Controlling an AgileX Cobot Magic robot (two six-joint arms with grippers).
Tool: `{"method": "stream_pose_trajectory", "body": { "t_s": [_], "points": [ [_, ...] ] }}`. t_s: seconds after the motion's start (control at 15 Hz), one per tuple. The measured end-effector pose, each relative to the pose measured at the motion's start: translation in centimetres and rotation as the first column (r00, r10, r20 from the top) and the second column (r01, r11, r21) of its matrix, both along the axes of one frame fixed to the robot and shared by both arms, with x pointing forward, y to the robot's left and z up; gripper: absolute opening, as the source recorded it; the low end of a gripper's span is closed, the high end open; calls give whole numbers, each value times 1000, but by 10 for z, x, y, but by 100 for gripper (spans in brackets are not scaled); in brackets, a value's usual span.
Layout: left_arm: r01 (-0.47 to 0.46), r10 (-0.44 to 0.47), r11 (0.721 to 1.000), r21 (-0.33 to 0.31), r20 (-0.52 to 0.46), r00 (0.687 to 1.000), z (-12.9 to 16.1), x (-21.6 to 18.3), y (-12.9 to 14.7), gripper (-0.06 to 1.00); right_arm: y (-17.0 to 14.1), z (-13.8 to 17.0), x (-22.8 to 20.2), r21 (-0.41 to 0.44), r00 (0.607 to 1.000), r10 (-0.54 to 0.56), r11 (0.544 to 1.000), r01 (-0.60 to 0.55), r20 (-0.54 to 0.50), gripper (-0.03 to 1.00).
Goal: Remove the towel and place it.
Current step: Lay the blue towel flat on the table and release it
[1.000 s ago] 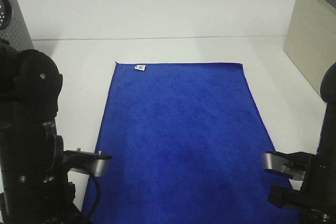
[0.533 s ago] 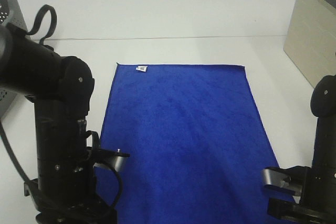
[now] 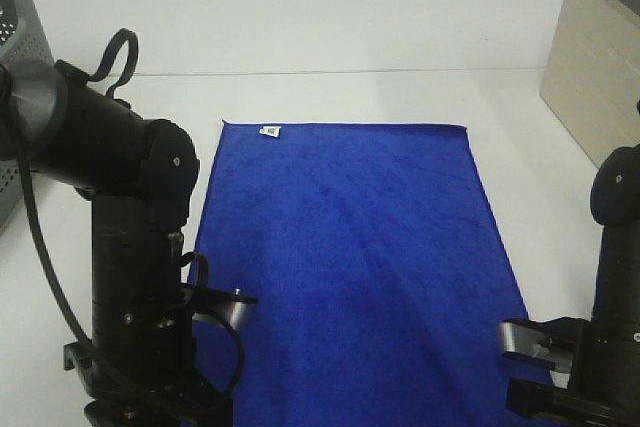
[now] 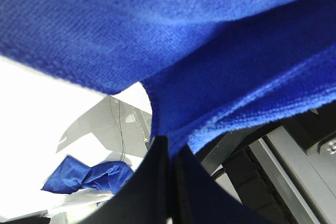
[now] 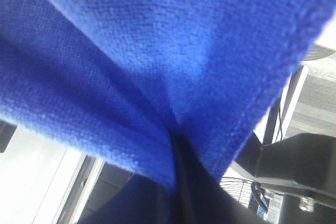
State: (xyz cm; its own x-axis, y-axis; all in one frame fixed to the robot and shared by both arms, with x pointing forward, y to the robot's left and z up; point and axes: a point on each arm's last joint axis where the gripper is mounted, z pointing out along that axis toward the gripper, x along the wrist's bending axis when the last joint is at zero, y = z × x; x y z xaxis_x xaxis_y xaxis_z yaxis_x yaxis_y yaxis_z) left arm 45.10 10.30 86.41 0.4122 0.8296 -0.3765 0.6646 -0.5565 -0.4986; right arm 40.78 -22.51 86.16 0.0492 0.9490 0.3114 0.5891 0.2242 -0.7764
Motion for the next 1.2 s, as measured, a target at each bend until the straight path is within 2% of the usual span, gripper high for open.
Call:
{"method": "stream_pose_trajectory", "body": {
  "t_s": [0.13, 0.6, 0.73, 0.8, 0.87, 1.07, 1.2],
  "points": [
    [0, 0, 1000, 0, -1, 1000, 0, 0, 0, 0, 0, 0, 0, 1, 1000, -3, 1000, 3, 0, 6],
    [-26, 26, 1000, 3, -11, 1000, 1, -1, -1, 20, 0, 1, -1, 3, 1000, -1, 1000, 1, -11, 17],
    [-42, 43, 999, 12, -12, 999, 1, -1, -2, 29, 0, 1, -1, 4, 1000, 0, 1000, 1, -18, 26],
    [-55, 55, 998, 19, -8, 998, 2, -1, -2, 40, 0, 1, -1, -1, 1000, -4, 1000, 4, -20, 36],
    [-68, 68, 997, 25, -1, 998, 5, 0, -2, 47, 0, 2, -1, -8, 1000, -8, 1000, 8, -24, 44],
    [-91, 90, 995, 29, 19, 996, 12, 0, -2, 55, 0, 2, -1, -20, 999, -17, 1000, 16, -28, 60],
    [-105, 104, 994, 37, 27, 994, 16, 0, -2, 56, 0, 6, 0, -16, 1000, -18, 1000, 18, -9, 64]
  ]
}}
